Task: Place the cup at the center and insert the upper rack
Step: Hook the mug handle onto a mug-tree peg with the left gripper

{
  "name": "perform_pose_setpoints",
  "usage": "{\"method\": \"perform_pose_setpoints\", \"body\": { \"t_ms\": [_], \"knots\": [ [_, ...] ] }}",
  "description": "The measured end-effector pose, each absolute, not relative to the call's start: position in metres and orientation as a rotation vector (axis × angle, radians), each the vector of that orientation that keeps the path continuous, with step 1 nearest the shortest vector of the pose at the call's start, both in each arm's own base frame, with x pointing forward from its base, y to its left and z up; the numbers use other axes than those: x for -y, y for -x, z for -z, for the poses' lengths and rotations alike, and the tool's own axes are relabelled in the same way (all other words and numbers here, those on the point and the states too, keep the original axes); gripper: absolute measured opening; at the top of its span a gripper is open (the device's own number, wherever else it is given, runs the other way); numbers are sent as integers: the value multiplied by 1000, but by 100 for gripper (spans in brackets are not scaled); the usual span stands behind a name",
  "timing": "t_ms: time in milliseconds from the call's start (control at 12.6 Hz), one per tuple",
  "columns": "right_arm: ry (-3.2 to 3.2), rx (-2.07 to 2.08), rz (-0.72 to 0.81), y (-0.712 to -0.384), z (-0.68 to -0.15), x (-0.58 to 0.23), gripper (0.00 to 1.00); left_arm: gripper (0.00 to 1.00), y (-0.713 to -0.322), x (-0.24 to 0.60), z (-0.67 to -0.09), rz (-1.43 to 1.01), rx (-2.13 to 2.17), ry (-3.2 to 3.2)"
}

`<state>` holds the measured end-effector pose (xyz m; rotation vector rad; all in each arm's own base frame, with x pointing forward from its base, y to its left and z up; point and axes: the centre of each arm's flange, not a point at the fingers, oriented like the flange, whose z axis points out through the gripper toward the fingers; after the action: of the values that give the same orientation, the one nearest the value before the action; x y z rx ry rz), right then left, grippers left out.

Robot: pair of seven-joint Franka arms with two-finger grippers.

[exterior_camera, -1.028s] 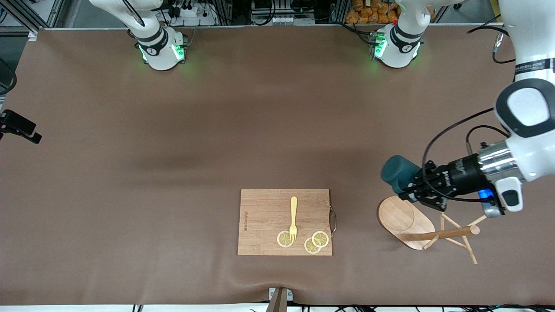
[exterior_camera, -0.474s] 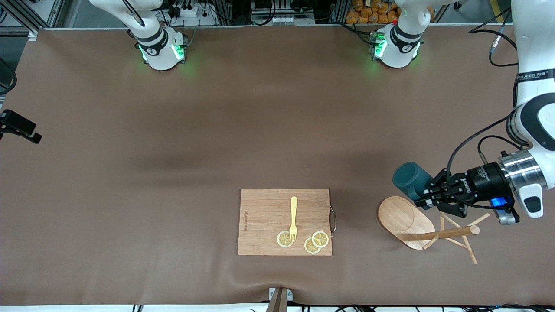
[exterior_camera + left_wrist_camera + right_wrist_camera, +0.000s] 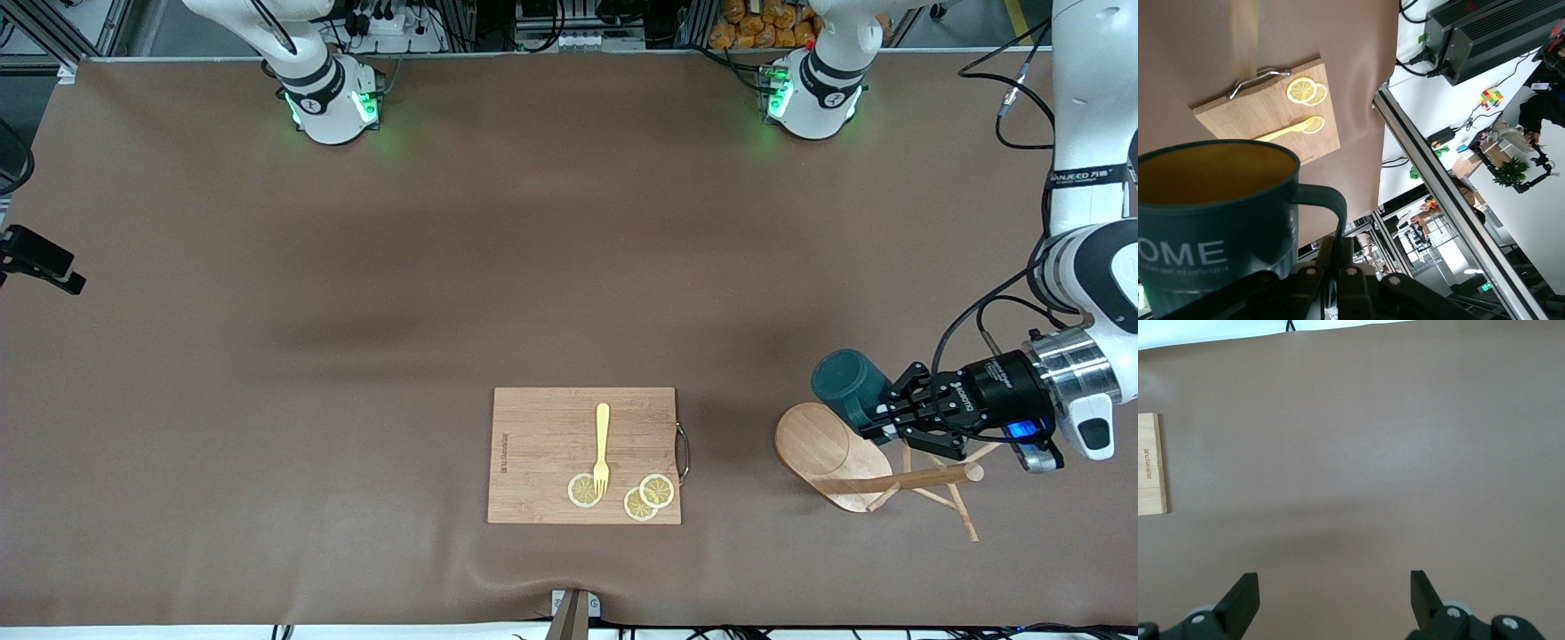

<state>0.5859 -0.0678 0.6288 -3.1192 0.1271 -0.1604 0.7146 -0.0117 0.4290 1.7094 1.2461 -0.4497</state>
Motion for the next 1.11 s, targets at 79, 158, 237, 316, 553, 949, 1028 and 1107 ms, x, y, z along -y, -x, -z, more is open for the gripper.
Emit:
{"method": "perform_pose_setpoints", "body": {
  "t_ms": [79,158,237,316,553,949,1028,1107],
  "knots": [
    [3119,-127,160,-586,-629,68,100,5,-715,5,-425,438,-1237,-1713],
    [3119,-127,160,-586,-629,68,100,5,-716,-3,-419,424,-1227,-1715],
    [3119,-127,160,-586,-629,68,100,5,-717,-11,-413,412,-1214,-1710],
    [3119,-127,160,-586,-629,68,100,5,-718,-16,-406,402,-1197,-1701],
    [3119,-127,160,-586,-629,68,100,5,-720,-28,-395,393,-1186,-1672],
    [3119,-127,160,-586,-629,68,100,5,-722,-28,-389,384,-1156,-1640],
    [3119,-127,160,-586,-629,68,100,5,-722,-32,-386,382,-1157,-1638],
    [3119,-127,160,-586,-629,68,100,5,-722,-36,-383,379,-1151,-1640]
  ]
}}
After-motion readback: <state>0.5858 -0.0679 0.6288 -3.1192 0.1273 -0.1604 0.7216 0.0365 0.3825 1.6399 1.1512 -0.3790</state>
